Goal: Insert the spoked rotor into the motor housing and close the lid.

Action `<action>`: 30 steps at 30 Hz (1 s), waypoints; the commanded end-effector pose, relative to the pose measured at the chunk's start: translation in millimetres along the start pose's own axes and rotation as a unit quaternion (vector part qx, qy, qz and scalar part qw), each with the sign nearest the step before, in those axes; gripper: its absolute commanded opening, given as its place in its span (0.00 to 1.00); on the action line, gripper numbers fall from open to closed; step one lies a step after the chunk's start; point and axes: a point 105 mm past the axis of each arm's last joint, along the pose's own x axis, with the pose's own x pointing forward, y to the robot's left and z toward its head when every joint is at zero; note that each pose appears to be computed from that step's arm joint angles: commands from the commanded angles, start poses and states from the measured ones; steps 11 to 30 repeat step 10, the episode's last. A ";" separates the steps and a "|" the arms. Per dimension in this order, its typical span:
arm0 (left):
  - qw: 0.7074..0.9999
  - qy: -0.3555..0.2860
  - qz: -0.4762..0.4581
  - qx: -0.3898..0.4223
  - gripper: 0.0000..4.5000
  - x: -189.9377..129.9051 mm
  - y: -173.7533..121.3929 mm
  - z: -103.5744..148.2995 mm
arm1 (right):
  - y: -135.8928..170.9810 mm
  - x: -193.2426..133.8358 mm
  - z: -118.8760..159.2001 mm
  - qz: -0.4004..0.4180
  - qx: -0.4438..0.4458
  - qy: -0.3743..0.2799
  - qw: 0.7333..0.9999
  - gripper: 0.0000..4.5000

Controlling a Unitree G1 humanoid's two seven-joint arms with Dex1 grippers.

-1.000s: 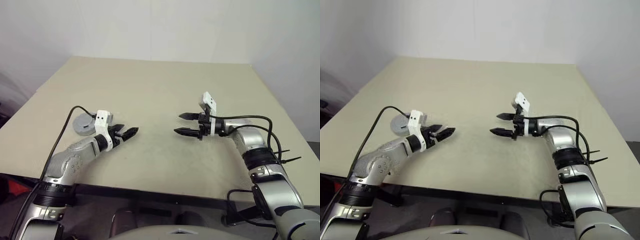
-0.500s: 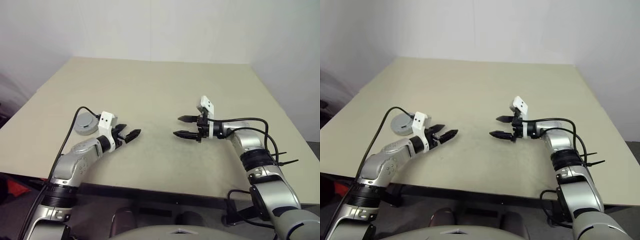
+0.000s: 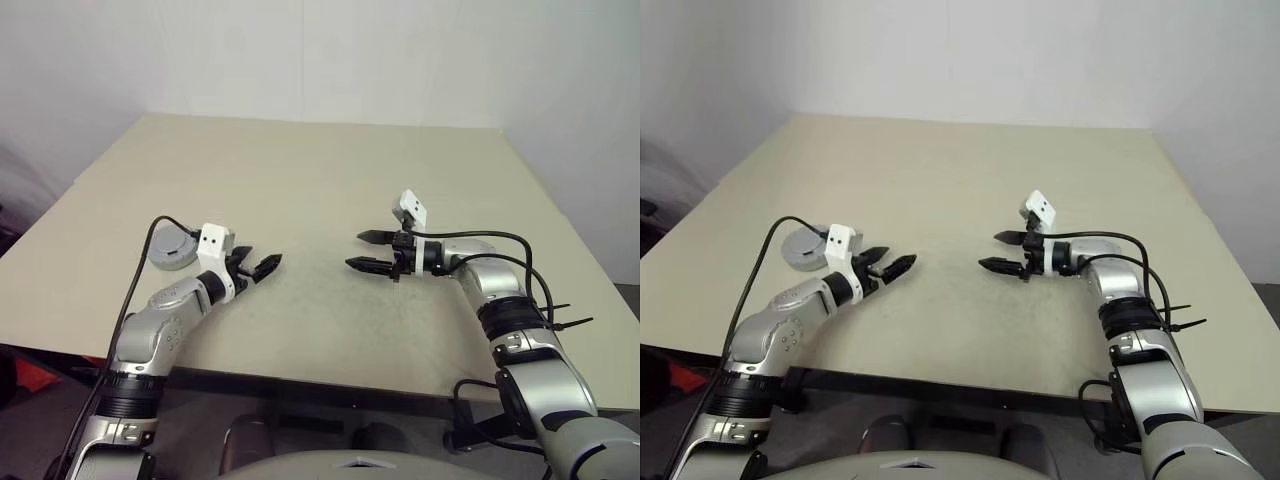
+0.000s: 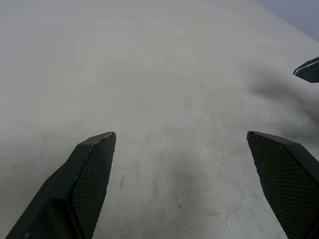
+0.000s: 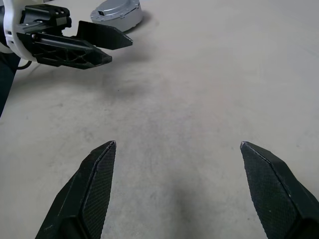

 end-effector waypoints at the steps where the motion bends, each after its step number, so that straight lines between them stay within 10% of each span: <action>1: 1.000 -0.021 0.005 0.020 0.99 -4.3 -0.9 13.1 | -5.4 -1.1 19.3 -0.015 -0.025 -0.019 0.999 1.00; 30: 1.000 -0.018 0.012 0.021 0.99 -7.5 0.4 9.8 | -3.4 3.9 20.1 -0.021 -0.024 -0.021 0.999 1.00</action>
